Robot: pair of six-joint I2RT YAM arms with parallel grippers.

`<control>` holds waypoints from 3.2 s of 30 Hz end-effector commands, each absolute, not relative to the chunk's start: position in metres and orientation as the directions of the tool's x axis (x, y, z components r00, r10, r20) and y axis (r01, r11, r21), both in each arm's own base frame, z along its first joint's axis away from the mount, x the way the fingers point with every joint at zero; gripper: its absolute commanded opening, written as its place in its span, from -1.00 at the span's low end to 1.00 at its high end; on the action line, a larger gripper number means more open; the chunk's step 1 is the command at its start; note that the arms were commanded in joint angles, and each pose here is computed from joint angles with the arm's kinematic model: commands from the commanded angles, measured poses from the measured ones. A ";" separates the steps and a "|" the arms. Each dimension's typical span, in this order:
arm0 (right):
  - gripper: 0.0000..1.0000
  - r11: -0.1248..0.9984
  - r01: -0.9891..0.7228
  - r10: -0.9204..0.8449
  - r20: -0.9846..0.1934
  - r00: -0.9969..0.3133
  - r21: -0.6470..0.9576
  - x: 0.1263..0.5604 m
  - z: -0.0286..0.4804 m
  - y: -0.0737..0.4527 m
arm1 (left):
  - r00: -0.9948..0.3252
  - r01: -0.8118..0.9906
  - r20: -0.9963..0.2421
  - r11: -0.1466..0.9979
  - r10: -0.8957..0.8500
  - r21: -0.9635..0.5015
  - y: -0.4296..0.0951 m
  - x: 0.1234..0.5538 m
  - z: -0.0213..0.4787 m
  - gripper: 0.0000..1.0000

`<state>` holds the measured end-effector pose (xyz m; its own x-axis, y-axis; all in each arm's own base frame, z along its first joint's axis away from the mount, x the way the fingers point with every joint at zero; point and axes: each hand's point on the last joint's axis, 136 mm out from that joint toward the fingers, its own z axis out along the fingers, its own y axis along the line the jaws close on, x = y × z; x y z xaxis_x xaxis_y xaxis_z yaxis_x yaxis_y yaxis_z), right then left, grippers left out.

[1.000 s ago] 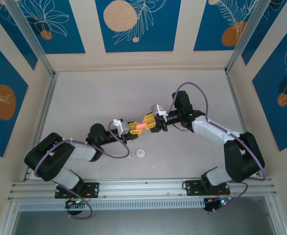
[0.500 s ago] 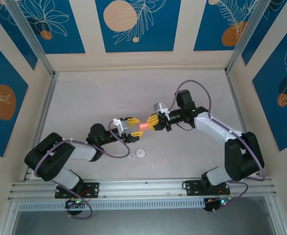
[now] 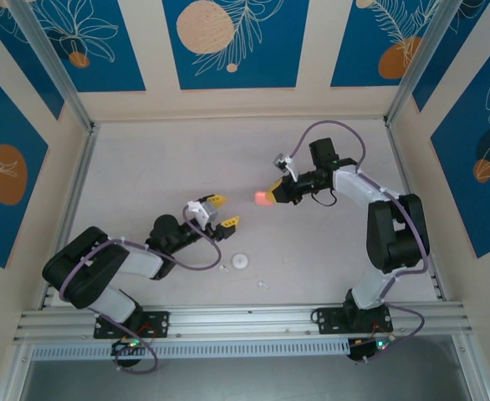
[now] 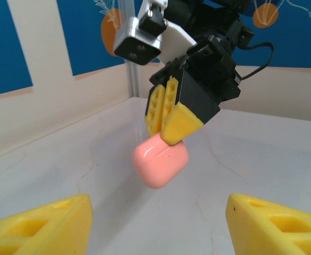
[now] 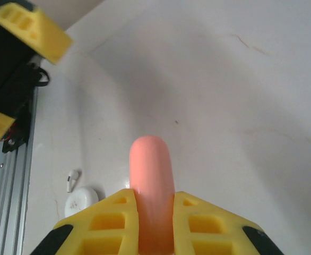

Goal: Insert wireless bluetooth earbuds into charging case

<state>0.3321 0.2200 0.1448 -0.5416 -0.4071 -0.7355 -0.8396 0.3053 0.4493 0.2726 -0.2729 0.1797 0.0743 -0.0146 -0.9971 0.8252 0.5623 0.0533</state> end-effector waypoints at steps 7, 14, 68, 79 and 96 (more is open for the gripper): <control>-0.79 0.425 -0.663 -0.440 -0.499 -0.746 0.616 0.338 0.106 0.206 | 0.072 0.789 -0.997 0.611 0.010 0.063 -0.267 0.279 0.168 0.33; -0.77 0.498 -0.588 -0.462 -0.380 -0.802 0.637 0.345 0.077 0.194 | 0.070 0.784 -0.997 0.617 0.025 0.070 -0.266 0.280 0.164 0.33; -0.08 0.735 -0.471 -0.464 -0.143 -0.874 0.487 0.372 0.031 0.173 | -0.052 0.727 -0.999 0.686 -0.010 -0.045 -0.250 0.284 0.145 0.31; 0.10 0.796 -0.467 -0.383 -0.277 -0.881 0.386 0.372 0.101 0.181 | -0.133 0.643 -0.991 0.760 -0.013 -0.096 -0.230 0.287 0.142 0.31; 0.22 0.912 -0.174 -0.181 -0.017 -0.983 0.372 0.233 0.123 0.251 | -0.513 0.316 -0.856 0.914 -0.060 -0.253 -0.158 0.256 0.116 0.34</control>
<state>0.2668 0.2479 0.1340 -0.9564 -0.2492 -0.1524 -0.2899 0.8738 0.3905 0.2668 -0.1785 0.1438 -0.3752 -0.0615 -0.9249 0.4378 0.8677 -0.2353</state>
